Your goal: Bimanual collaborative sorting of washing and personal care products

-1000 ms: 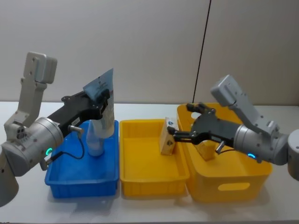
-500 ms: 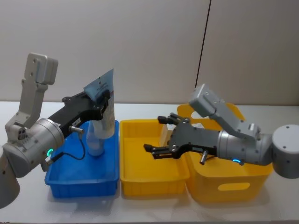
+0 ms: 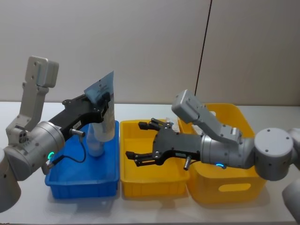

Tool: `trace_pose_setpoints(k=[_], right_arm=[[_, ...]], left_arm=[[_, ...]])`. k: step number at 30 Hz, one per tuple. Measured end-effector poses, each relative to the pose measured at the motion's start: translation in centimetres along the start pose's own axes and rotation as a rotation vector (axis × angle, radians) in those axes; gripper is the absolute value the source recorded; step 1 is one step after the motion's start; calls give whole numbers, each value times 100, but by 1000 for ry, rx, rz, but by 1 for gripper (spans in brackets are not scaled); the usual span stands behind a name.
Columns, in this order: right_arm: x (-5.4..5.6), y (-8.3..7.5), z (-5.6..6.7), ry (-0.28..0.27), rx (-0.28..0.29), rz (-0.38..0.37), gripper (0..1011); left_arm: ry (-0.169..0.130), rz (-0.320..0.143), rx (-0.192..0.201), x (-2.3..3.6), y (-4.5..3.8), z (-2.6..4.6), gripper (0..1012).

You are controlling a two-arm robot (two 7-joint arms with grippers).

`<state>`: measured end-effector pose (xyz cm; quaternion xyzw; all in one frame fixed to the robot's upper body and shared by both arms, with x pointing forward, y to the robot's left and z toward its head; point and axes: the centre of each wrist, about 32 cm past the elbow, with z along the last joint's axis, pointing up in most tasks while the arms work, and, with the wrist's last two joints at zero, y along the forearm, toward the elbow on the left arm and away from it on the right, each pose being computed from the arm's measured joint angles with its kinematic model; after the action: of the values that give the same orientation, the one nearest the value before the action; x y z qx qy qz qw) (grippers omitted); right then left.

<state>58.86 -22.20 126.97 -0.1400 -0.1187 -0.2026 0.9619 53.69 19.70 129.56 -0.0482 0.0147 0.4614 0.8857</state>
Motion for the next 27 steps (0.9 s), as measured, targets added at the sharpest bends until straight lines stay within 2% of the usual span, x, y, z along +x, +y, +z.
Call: trace_pose_setpoints(k=[17,27], right_arm=[[-83,184,-54,9,7,-75,1002],[-101,312,-62,29,11,-100,1002]], left_arm=[[-3,30,6,18,58,-28,252],[-5,25,5,-16,56,-36,252]])
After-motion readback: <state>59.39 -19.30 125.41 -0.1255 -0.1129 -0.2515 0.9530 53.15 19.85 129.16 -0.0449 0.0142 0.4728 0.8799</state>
